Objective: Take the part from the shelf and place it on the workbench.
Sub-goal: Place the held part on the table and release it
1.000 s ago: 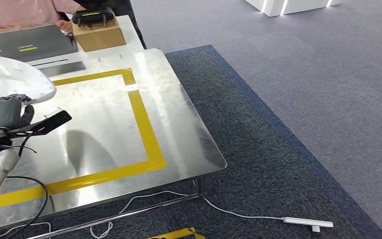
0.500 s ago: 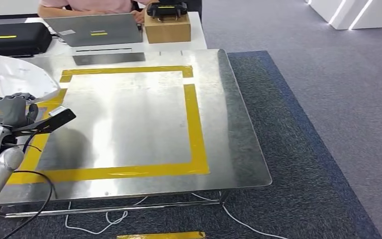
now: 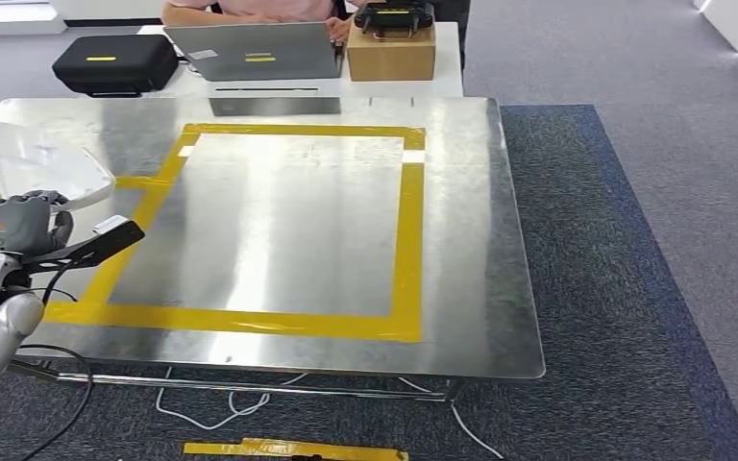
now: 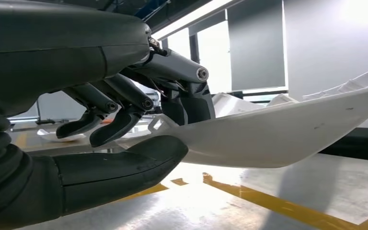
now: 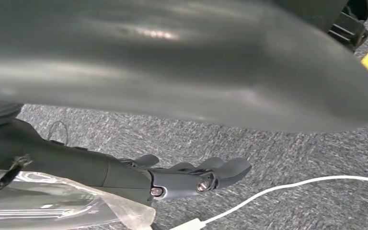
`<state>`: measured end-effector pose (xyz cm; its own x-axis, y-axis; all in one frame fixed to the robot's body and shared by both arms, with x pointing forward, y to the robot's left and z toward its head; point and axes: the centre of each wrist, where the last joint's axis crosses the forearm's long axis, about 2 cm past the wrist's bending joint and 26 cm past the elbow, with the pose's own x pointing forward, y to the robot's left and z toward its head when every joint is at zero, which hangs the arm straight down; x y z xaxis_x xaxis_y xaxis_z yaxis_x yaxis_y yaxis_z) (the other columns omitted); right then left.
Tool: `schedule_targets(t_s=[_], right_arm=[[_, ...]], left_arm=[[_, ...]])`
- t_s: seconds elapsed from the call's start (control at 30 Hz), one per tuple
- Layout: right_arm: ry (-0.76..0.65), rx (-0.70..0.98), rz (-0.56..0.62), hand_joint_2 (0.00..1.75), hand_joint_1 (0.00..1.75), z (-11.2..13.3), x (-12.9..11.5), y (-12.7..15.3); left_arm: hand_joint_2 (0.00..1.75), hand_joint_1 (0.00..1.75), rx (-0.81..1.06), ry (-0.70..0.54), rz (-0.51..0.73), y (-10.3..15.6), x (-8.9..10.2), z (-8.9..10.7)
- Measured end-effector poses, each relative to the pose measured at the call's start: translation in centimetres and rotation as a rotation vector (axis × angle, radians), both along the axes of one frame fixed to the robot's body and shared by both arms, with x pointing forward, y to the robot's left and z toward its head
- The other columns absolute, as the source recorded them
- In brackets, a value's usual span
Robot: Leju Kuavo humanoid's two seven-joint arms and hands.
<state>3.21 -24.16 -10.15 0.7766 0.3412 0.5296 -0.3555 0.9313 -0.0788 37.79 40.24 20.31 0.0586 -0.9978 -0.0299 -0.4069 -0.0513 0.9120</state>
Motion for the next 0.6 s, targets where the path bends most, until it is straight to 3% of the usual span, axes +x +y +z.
schedule_targets(t_s=[0.6], right_arm=[[-0.020,0.023,-0.026,0.00,0.00,0.1,1.1,0.3]], left_arm=[[1.75,1.75,0.105,0.065,-0.137,-2.9,0.4,-0.7]])
